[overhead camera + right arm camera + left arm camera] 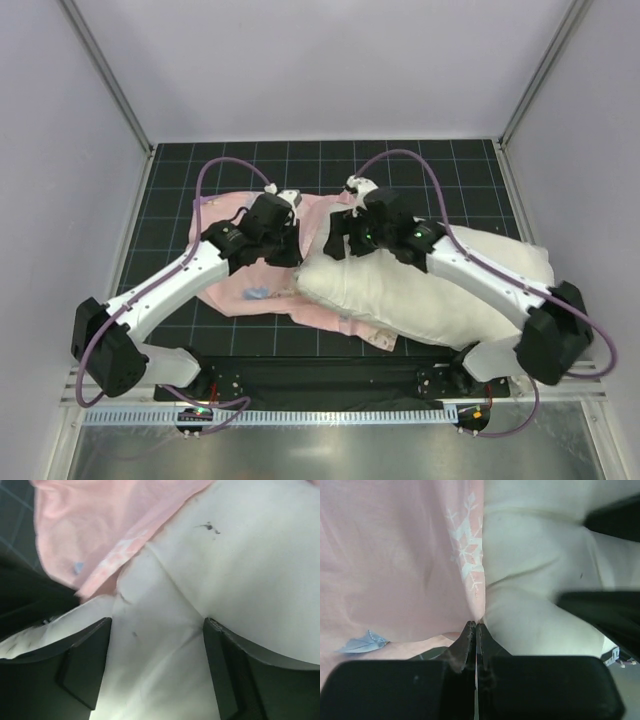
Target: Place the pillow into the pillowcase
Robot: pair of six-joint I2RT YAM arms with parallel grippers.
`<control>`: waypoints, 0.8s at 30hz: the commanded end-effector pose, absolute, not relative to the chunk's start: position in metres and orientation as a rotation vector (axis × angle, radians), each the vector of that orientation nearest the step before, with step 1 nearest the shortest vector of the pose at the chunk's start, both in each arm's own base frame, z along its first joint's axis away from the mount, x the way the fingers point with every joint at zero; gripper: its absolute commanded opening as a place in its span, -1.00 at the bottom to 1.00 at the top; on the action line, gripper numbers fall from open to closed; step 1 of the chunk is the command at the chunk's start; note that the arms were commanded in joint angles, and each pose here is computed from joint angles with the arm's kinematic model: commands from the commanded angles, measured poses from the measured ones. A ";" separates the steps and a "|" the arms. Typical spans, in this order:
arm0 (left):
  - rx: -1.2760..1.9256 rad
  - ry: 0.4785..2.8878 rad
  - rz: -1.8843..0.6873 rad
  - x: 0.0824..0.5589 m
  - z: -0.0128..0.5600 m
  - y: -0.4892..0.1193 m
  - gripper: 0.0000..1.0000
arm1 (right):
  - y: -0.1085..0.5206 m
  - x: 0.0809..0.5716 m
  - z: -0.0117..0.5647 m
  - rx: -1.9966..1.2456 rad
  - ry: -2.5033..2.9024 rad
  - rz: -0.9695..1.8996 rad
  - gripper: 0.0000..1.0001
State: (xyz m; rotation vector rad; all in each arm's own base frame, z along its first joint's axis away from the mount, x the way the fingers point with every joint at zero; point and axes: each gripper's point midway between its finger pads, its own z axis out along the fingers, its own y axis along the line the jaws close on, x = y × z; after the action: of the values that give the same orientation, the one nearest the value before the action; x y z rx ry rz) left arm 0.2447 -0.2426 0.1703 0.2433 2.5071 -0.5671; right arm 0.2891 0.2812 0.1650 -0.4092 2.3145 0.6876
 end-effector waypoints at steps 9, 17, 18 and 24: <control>0.254 2.488 -0.700 0.247 0.183 -0.263 -0.99 | 0.296 0.169 0.228 -0.832 1.899 1.010 0.67; 0.249 2.482 -0.692 0.246 0.186 -0.260 -0.99 | 0.323 0.167 0.169 -0.941 2.002 0.765 0.99; 0.244 2.482 -0.695 0.245 0.186 -0.260 -1.00 | 0.324 0.179 0.166 -0.916 1.992 0.685 0.99; 0.245 2.486 -0.744 0.241 0.188 -0.265 -1.00 | 0.311 0.240 0.150 -0.641 2.033 0.333 -0.45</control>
State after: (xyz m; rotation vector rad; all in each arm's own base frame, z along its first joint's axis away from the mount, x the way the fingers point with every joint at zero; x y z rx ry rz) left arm 0.2399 -0.2520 0.1650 0.2402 2.5461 -0.6305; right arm 0.1844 0.3238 0.1205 -0.9223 2.1286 0.5605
